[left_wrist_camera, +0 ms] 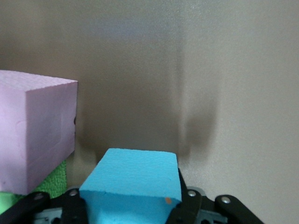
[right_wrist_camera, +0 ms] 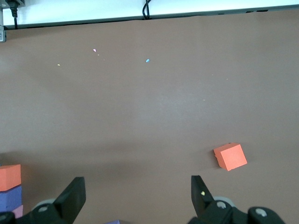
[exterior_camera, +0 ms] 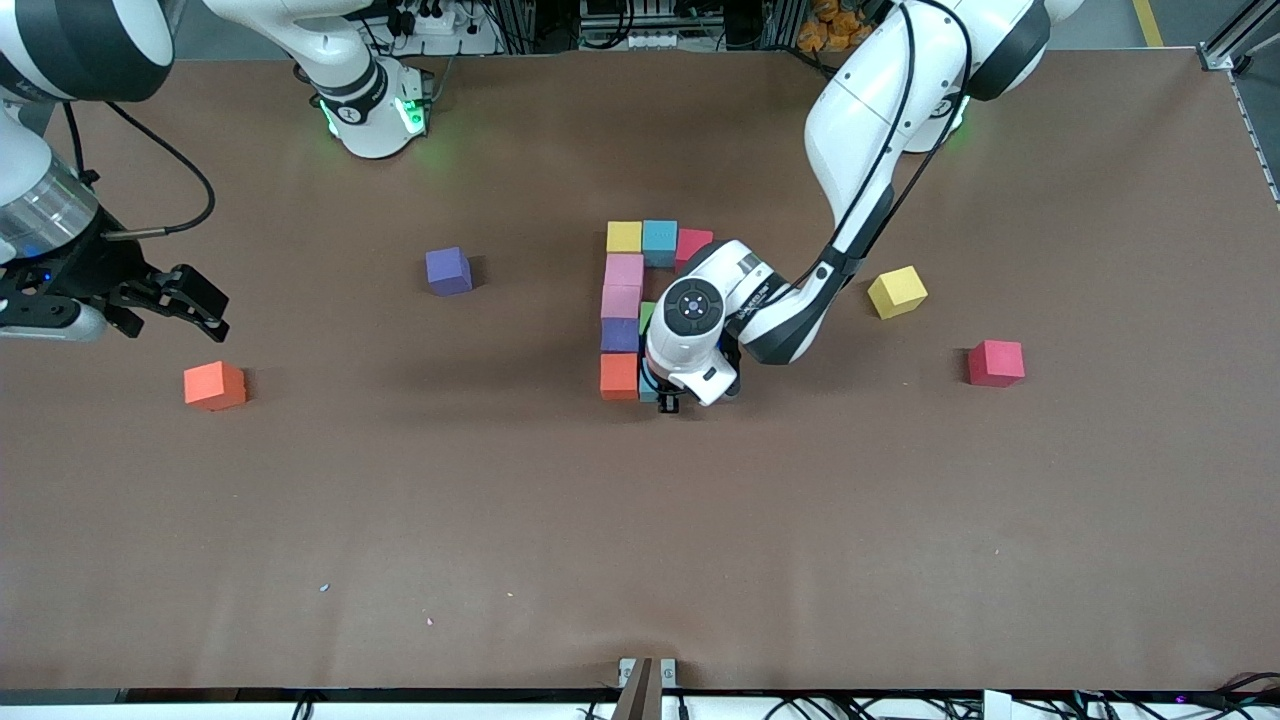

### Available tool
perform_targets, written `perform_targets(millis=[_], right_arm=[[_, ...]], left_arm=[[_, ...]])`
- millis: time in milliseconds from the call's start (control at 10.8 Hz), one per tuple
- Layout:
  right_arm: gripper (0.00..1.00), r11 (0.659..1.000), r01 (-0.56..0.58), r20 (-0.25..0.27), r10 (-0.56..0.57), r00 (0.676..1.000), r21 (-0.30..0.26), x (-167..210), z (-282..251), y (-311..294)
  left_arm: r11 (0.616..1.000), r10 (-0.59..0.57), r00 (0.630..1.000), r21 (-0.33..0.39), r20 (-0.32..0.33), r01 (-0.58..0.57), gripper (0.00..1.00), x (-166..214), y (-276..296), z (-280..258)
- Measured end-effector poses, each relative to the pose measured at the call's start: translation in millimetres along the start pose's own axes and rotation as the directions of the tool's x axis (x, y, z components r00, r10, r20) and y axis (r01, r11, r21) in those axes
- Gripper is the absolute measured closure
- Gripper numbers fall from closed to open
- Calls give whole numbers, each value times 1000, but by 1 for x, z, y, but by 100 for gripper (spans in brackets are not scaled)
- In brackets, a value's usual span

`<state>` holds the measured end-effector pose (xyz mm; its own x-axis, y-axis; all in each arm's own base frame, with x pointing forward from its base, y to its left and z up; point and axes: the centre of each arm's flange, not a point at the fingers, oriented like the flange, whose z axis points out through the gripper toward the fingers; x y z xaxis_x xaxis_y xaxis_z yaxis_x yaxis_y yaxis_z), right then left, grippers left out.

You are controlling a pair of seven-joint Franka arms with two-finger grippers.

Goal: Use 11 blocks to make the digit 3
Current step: 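Lower the cyan block beside the red block with the left gripper, then open the left gripper and move it to the yellow block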

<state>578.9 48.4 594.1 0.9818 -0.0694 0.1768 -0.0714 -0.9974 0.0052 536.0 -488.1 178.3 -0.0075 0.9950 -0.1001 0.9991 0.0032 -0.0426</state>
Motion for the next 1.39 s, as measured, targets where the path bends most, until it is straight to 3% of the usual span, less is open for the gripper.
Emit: perform_targets(millis=[185, 278, 463, 833, 1110, 1388], right_arm=[[0, 1000, 0, 0, 0, 1000, 0, 0, 0, 0], [0, 1000, -2, 0, 2, 1000, 0, 0, 0, 1], [0, 1000, -12, 0, 12, 1000, -2, 1, 0, 7], [0, 1000, -16, 2, 16, 1000, -3, 1, 1, 9], [0, 1000, -17, 2, 17, 1000, -3, 2, 1, 10], [0, 1000, -22, 5, 22, 1000, -5, 2, 3, 13]], left_arm=[[1000, 8, 1000, -7, 7, -8, 5, -6, -2, -2], [1000, 8, 1000, -16, 14, -8, 0, -8, 0, -7], [999, 5, 1000, -39, 26, -4, 0, -10, 7, -26], [1000, 10, 1000, -25, -9, -11, 0, -9, 6, -64], [995, 99, 994, 6, -48, -99, 0, -6, 2, -84], [980, 196, 977, 40, -84, -193, 0, 38, 10, -101]])
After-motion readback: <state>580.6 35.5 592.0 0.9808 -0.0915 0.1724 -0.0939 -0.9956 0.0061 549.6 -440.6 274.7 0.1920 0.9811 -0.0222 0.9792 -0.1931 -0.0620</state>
